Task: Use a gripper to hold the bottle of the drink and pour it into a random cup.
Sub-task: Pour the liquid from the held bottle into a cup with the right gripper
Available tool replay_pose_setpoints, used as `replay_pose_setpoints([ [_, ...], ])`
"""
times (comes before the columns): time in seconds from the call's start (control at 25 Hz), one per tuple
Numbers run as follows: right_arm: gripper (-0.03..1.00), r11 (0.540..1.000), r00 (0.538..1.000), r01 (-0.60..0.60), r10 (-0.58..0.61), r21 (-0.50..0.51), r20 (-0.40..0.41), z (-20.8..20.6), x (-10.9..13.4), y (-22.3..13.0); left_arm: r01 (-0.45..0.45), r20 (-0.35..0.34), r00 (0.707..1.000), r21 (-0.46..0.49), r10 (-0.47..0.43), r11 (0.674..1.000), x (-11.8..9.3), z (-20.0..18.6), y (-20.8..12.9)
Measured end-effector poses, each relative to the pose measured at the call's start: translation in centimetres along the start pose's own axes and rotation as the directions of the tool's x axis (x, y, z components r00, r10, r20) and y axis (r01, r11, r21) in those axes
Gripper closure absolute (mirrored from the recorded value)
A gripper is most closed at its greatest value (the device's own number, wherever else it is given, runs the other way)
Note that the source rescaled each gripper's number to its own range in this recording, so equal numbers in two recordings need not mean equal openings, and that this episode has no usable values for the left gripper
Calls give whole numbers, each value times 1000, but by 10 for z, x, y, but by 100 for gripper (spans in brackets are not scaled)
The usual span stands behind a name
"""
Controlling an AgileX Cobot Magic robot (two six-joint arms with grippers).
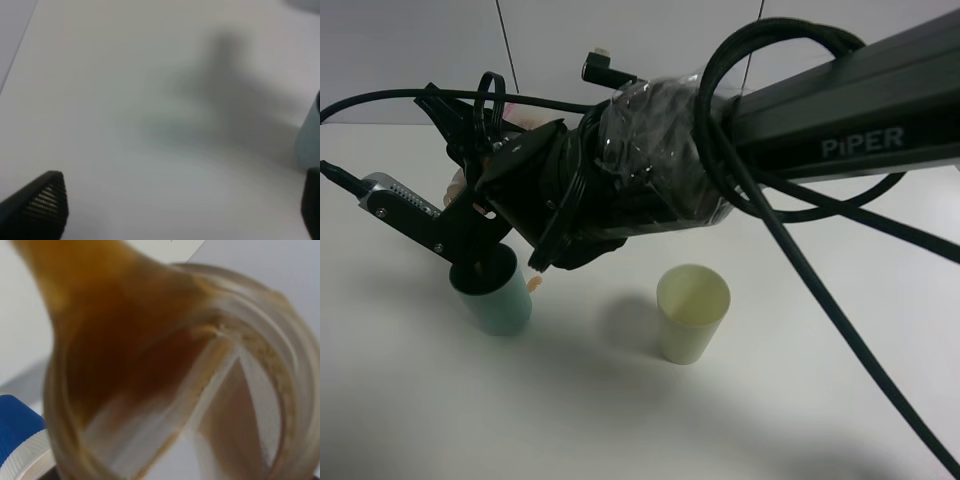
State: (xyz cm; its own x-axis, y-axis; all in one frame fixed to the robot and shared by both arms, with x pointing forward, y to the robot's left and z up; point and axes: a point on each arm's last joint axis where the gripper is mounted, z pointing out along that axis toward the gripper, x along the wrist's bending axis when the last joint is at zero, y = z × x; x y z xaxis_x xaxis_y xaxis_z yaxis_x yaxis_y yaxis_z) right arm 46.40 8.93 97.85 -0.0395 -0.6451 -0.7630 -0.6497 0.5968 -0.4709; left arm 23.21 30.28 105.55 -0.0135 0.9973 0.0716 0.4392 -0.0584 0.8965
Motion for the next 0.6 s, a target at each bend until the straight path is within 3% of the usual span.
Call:
replay_pose_setpoints([
  [0.6,97,1000,1000,0,0,22,-5,0,0,-2,0,0,1000,0,0,1000,0,0,0],
])
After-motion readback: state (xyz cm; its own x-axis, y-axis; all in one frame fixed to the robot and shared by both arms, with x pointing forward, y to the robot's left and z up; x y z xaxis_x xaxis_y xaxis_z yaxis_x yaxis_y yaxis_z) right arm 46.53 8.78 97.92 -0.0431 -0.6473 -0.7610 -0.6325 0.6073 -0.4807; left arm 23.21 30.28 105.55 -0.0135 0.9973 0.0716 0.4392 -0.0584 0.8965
